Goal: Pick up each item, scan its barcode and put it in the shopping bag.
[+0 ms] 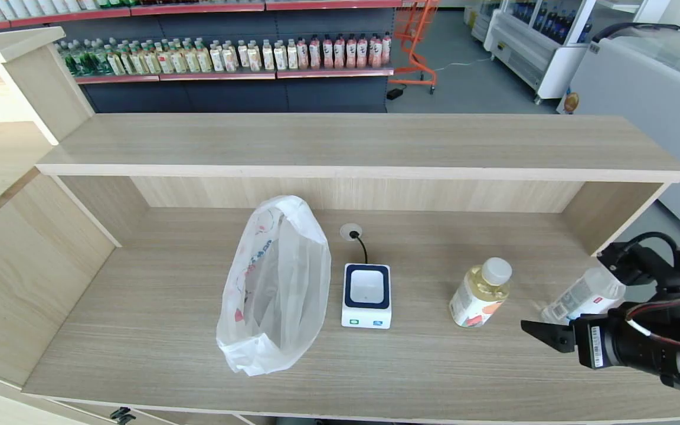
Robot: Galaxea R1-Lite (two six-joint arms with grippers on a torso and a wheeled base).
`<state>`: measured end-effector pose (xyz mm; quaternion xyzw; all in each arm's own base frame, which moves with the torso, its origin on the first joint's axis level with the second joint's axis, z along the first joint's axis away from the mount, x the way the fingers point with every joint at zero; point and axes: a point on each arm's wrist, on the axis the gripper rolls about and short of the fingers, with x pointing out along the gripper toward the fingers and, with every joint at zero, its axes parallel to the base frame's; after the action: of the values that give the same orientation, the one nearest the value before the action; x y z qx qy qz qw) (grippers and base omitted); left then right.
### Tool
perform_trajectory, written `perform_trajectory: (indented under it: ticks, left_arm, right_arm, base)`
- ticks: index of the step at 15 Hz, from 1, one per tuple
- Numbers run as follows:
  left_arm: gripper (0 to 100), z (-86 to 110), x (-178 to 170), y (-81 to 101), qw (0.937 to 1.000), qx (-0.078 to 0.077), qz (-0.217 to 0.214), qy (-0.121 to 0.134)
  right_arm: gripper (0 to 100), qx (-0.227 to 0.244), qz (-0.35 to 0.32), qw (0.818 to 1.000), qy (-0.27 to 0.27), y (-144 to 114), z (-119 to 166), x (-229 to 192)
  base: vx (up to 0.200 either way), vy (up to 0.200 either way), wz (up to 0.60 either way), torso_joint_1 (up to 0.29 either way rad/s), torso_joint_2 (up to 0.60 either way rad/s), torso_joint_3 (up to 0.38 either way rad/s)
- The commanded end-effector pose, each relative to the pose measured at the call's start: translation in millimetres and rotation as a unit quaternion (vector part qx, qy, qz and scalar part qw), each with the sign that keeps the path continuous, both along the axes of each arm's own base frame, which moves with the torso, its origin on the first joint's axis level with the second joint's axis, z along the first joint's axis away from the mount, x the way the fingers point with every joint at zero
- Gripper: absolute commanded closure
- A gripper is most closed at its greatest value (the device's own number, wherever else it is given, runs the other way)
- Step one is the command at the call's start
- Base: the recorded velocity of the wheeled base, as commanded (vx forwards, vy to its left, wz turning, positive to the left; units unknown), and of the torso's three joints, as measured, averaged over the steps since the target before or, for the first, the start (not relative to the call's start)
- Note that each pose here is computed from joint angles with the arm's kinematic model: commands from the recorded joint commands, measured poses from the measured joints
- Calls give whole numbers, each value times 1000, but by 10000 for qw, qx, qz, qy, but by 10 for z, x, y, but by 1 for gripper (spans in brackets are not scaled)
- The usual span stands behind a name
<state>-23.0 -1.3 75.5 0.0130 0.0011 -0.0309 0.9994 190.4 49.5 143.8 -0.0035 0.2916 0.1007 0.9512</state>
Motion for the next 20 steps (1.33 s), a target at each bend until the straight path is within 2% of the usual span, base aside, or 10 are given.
perform_trajectory:
  ticks: [1,3,7,14,17,20]
  left_arm:
    - [0,0,1,0,10000,0,2,8]
    - [0,0,1,0,10000,0,2,8]
    - [0,0,1,0,10000,0,2,8]
    - [0,0,1,0,10000,0,2,8]
    - [0,0,1,0,10000,0,2,8]
    - [0,0,1,0,10000,0,2,8]
  right_arm:
    - [0,-331,-51,9991,253,211,-415,332]
    - [0,-410,-327,9986,66,335,-588,445]
    - [0,-277,-244,9993,37,486,-767,572]
    - [0,-1,-15,9981,-613,732,-1050,808]
    - [0,-166,163,9953,-942,793,-1127,893]
    - [0,-111,154,9919,-1258,833,-1073,1001]
  base:
    - [0,0,0,0,0,0]
    - [0,0,0,0,0,0]
    - [0,0,0,0,0,0]
    - [0,0,0,0,0,0]
    - [0,0,0,0,0,0]
    - [0,0,0,0,0,0]
